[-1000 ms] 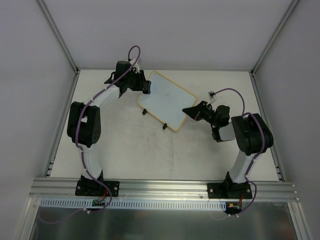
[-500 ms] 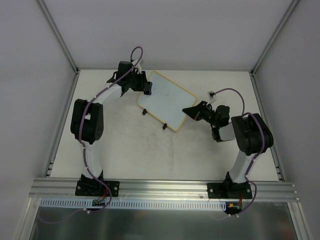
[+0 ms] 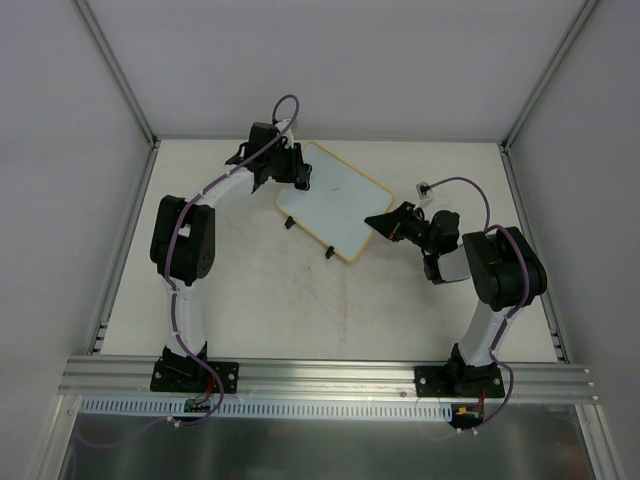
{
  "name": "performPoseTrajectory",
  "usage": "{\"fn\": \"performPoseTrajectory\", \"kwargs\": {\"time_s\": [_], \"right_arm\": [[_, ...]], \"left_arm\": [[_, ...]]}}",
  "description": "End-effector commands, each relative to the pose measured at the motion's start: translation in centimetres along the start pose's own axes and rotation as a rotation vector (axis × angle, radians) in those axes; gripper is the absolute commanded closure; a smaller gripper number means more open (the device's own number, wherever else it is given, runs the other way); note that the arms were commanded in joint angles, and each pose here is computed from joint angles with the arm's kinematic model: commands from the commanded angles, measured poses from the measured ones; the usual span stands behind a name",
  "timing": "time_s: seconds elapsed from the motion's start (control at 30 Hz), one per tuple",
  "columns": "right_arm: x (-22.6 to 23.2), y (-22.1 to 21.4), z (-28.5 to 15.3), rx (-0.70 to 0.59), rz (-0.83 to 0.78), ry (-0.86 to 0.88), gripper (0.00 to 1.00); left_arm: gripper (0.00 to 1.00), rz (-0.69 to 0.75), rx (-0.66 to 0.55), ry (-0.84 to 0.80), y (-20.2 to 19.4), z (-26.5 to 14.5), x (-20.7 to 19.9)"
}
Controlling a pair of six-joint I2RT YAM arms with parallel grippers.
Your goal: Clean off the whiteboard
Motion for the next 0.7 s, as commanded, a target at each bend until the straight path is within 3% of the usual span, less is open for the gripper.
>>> {"fn": "performPoseTrajectory", "kwargs": {"time_s": [0.0, 0.67], "right_arm": [[3.8, 2.0, 0.7, -0.069, -0.217, 0.183, 1.00], [3.8, 1.8, 0.7, -0.060, -0.223, 0.188, 1.00]], "left_arm": [[1.00, 0.053, 0.012, -0.082, -0.8, 1.6, -4.3], [1.00, 0.119, 0.065, -0.194, -4.3, 1.5, -14.5]]}}
Point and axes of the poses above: each gripper's point midway between its finger pads, its own z axis out along the fingers, its own x axis along the line the jaws close on, y = z × x, the point moved 3 cm from there along -z, back along the fingers, and after that the axes turned 5 degrees about z, right-handed, at the moved point
